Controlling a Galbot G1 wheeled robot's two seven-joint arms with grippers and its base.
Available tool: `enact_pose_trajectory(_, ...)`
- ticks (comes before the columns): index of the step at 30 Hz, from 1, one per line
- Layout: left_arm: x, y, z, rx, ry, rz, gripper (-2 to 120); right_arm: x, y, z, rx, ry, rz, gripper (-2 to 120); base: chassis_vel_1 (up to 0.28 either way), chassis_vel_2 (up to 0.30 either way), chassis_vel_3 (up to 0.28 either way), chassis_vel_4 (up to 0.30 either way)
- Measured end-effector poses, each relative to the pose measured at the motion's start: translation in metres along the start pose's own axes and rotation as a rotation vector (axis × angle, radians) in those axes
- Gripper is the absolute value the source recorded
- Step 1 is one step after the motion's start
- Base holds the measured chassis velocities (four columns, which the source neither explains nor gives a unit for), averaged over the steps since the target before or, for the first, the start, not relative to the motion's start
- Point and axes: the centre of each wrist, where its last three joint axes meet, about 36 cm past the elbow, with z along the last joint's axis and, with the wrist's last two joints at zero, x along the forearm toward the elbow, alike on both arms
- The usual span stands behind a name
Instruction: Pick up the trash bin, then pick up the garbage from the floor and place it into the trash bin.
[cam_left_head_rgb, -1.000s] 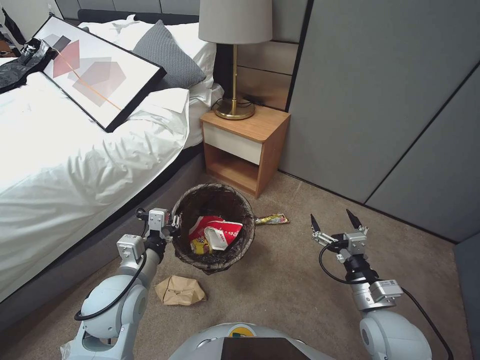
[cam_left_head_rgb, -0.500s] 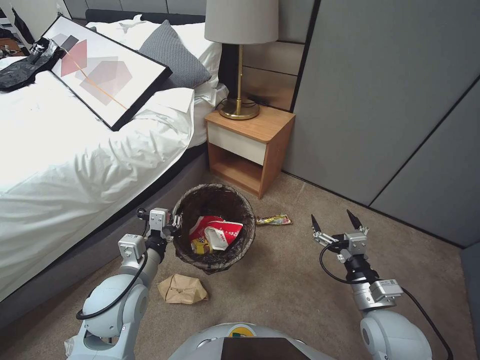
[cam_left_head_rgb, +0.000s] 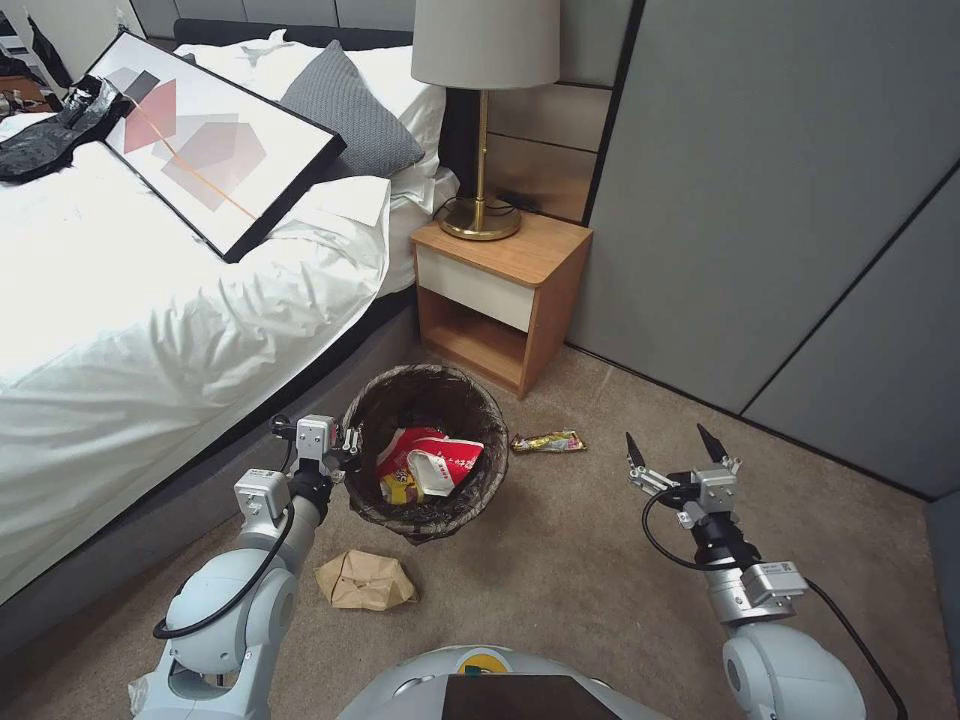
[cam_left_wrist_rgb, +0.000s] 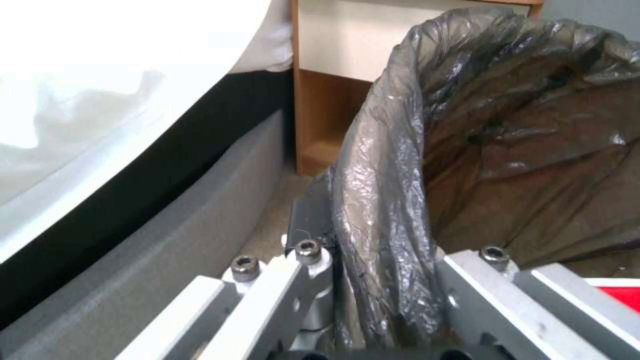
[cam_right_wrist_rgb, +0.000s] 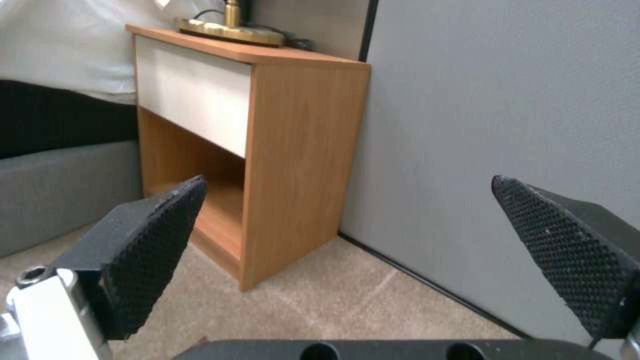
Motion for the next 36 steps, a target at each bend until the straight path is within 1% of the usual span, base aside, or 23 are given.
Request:
enact_pose_trajectory(11,0.0,0.0,0.0,0.0,0.001,0.0,7,0.001,0.001,0.003,0.004,0.004,-0.003,100,-0.116,0.136,0.127,-0.129)
enact_pose_trajectory(21,0.0,0.001,0.0,0.001,0.0,0.0,7,-0.001,0.002,0.01,0.008,0.008,-0.021,100,-0.11,0.088,0.084,-0.092)
enact_pose_trajectory(28,0.002,0.001,-0.002,0.0,-0.004,0.0,7,-0.014,-0.005,0.023,0.031,0.078,-0.078,100,-0.003,0.009,0.001,-0.004)
enact_pose_trajectory(30,0.003,0.001,-0.003,0.001,-0.007,0.0,7,-0.031,-0.012,0.036,0.043,0.135,-0.122,100,0.0,0.0,0.0,0.0)
enact_pose_trajectory(31,0.003,0.001,-0.003,0.001,-0.007,0.0,7,-0.031,-0.012,0.036,0.043,0.135,-0.122,100,0.0,0.0,0.0,0.0)
enact_pose_trajectory(33,0.004,0.002,-0.004,0.002,-0.009,-0.001,7,-0.042,-0.014,0.044,0.05,0.163,-0.146,100,0.0,0.0,0.0,0.0)
enact_pose_trajectory(34,0.005,0.002,-0.005,0.003,-0.012,-0.002,7,-0.055,-0.016,0.051,0.058,0.192,-0.174,100,0.0,0.0,0.0,0.0)
enact_pose_trajectory(36,0.006,0.003,-0.005,0.003,-0.013,-0.002,7,-0.06,-0.016,0.054,0.059,0.208,-0.188,100,0.0,0.0,0.0,0.0)
